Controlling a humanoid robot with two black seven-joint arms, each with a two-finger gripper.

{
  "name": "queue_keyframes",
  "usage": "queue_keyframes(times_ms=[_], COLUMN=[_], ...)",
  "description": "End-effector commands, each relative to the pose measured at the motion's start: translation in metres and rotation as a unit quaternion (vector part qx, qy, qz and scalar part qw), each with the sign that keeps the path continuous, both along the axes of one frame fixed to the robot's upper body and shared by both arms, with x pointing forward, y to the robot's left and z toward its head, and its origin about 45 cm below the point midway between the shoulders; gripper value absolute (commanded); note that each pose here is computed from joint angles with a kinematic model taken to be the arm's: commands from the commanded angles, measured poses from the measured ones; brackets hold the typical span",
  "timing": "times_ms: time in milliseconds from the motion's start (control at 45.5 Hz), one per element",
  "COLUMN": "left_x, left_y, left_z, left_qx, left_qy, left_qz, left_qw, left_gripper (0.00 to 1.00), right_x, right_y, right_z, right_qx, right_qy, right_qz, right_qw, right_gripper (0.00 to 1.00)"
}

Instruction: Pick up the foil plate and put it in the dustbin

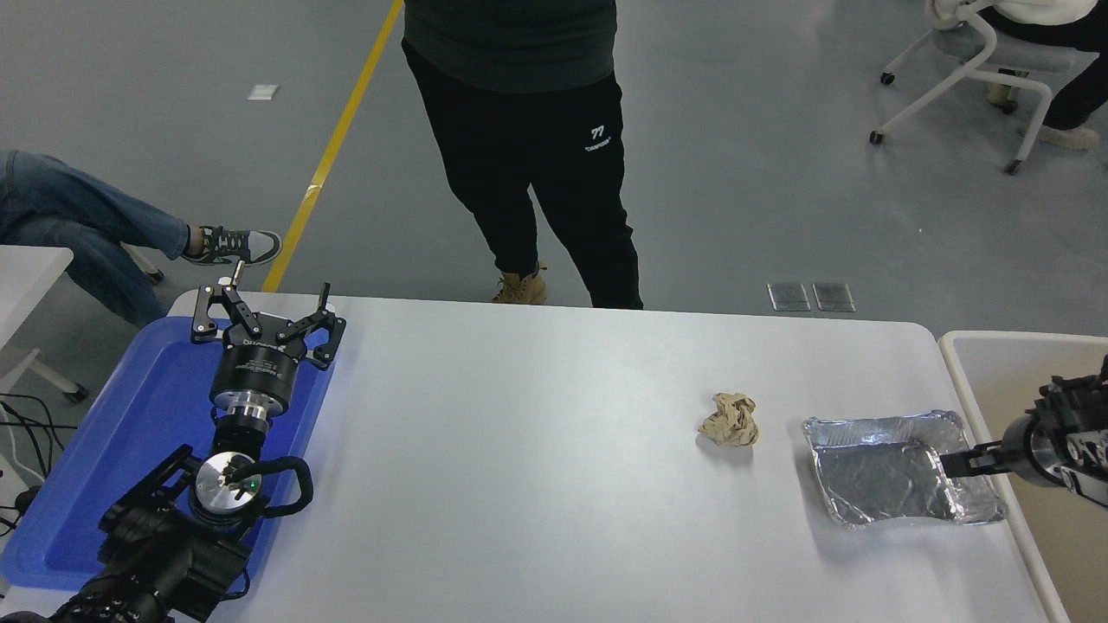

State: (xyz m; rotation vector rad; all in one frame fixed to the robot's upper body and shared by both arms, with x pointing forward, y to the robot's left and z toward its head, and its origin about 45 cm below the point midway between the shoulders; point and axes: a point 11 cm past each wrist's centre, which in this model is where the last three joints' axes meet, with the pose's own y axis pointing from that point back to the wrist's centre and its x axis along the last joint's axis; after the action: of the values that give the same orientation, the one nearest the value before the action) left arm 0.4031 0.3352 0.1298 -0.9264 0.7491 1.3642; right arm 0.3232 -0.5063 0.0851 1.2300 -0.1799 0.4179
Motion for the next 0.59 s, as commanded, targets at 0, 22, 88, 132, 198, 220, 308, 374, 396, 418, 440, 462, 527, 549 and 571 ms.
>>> queue_keyframes(times_ms=[0, 22, 88, 132, 198, 220, 308, 374, 396, 418, 440, 462, 527, 549, 571], left_x=[0.0, 0.0, 0.0, 0.0, 0.0, 0.0, 0.0, 0.0, 0.0, 0.0, 0.0, 0.0, 0.0, 0.0, 0.0], left_y=[0.0, 0.0, 0.0, 0.0, 0.0, 0.0, 0.0, 0.0, 0.0, 0.0, 0.0, 0.0, 0.0, 0.0, 0.0], left_z=[0.0, 0.0, 0.0, 0.0, 0.0, 0.0, 0.0, 0.0, 0.0, 0.0, 0.0, 0.0, 0.0, 0.0, 0.0], left_qx=[0.0, 0.0, 0.0, 0.0, 0.0, 0.0, 0.0, 0.0, 0.0, 0.0, 0.0, 0.0, 0.0, 0.0, 0.0], left_qy=[0.0, 0.0, 0.0, 0.0, 0.0, 0.0, 0.0, 0.0, 0.0, 0.0, 0.0, 0.0, 0.0, 0.0, 0.0], left_qz=[0.0, 0.0, 0.0, 0.0, 0.0, 0.0, 0.0, 0.0, 0.0, 0.0, 0.0, 0.0, 0.0, 0.0, 0.0], left_qw=[1.0, 1.0, 1.0, 1.0, 1.0, 1.0, 1.0, 1.0, 1.0, 1.0, 1.0, 1.0, 1.0, 1.0, 1.0], left_gripper=[1.0, 1.0, 1.0, 1.0, 1.0, 1.0, 1.0, 1.0, 1.0, 1.0, 1.0, 1.0, 1.0, 1.0, 1.0], right_x=[-0.0052, -0.0057, -0.0069, -0.0081, -0.0099, -0.0098, -0.0094, -0.0098, -0.0098, -0.0098, -0.0098, -0.01, -0.011, -0.0111, -0.0109], right_y=[0.0011, 0.0019, 0.0039, 0.0039, 0.0037, 0.0044, 0.0052, 0.0055, 0.0056, 0.0056, 0.0056, 0.0061, 0.0057, 0.0057, 0.0064], right_z=[-0.014, -0.015, -0.0175, -0.0185, -0.02, -0.0204, -0.0207, -0.021, -0.021, -0.021, -0.0211, -0.0214, -0.0219, -0.022, -0.0223], right_qx=[0.006, 0.009, 0.016, 0.017, 0.017, 0.018, 0.018, 0.019, 0.019, 0.019, 0.019, 0.02, 0.019, 0.018, 0.018], right_qy=[-0.018, -0.019, -0.021, -0.02, -0.018, -0.018, -0.018, -0.018, -0.018, -0.018, -0.017, -0.017, -0.015, -0.014, -0.014], right_qz=[-0.002, -0.004, -0.01, -0.011, -0.012, -0.011, -0.01, -0.01, -0.01, -0.01, -0.009, -0.01, -0.009, -0.007, -0.007], right_qw=[1.0, 1.0, 1.0, 1.0, 1.0, 1.0, 1.0, 1.0, 1.0, 1.0, 1.0, 1.0, 1.0, 1.0, 1.0], right_gripper=[0.98, 0.98, 0.98, 0.98, 0.95, 0.94, 0.9, 0.8, 0.75, 0.71, 0.67, 0.63, 0.46, 0.41, 0.37])
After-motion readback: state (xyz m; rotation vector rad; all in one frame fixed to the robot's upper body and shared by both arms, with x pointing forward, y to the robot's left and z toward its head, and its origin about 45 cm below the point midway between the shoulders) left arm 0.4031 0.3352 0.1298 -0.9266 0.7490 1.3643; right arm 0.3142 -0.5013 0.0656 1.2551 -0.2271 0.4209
